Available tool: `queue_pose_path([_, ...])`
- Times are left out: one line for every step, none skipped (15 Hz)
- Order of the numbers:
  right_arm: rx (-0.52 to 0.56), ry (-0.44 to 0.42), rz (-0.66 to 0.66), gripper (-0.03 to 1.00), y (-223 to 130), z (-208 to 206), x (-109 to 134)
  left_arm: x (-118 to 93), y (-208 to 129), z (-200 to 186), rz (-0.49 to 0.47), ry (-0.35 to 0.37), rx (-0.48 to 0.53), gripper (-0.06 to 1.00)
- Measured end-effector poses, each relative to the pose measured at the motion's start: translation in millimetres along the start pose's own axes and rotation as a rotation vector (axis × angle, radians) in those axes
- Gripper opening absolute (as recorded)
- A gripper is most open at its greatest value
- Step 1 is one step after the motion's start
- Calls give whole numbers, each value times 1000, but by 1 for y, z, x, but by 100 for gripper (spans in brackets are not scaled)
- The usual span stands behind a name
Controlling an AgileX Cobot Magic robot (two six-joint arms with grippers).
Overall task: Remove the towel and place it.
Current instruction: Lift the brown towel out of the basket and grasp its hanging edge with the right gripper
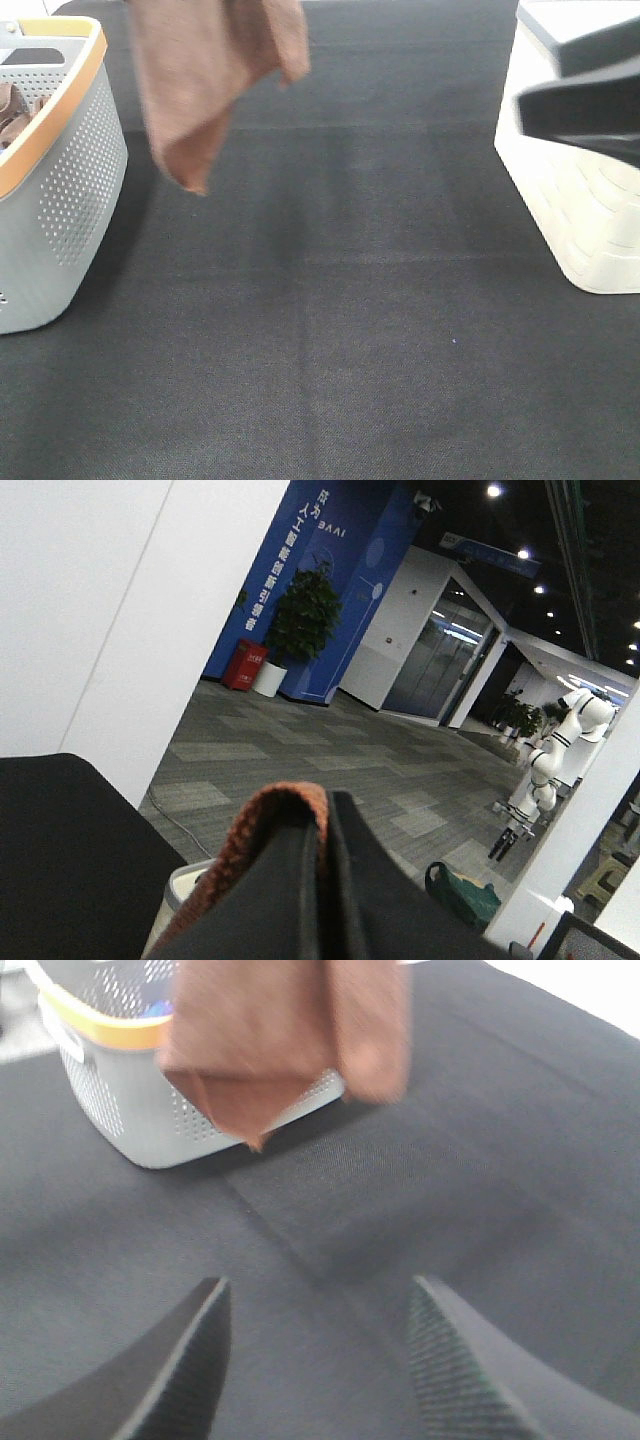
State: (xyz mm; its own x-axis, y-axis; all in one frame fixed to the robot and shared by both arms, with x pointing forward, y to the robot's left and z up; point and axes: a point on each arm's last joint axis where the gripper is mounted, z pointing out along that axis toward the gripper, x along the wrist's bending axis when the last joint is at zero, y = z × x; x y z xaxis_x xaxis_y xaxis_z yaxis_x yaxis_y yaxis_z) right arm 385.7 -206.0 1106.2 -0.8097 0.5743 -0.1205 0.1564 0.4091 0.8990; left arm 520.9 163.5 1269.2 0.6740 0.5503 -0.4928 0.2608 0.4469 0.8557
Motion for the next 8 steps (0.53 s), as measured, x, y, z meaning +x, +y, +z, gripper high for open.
queue_pose_path([13,-12,-42,51,2,11,-2,1,-7,7,-7,-5,20,0])
queue_pose_path([26,-26,-67,51,2,24,-4,2,-12,12,-16,-9,36,0])
queue_pose_path([20,-55,-86,51,5,36,-5,0,-18,16,-22,-20,52,0])
queue_pose_path([17,-69,-107,51,6,50,-2,-2,-23,21,-25,-25,63,0])
queue_pose_path([14,-82,-126,51,6,65,2,-4,-26,23,-20,-19,60,0])
queue_pose_path([4,-115,-143,51,7,79,5,-7,-28,25,-16,-20,59,0])
queue_pose_path([-5,-162,-172,51,6,100,12,-11,-32,28,-6,-22,60,0])
queue_pose_path([-8,-204,-190,51,4,114,15,-14,-33,29,-3,-26,61,0])
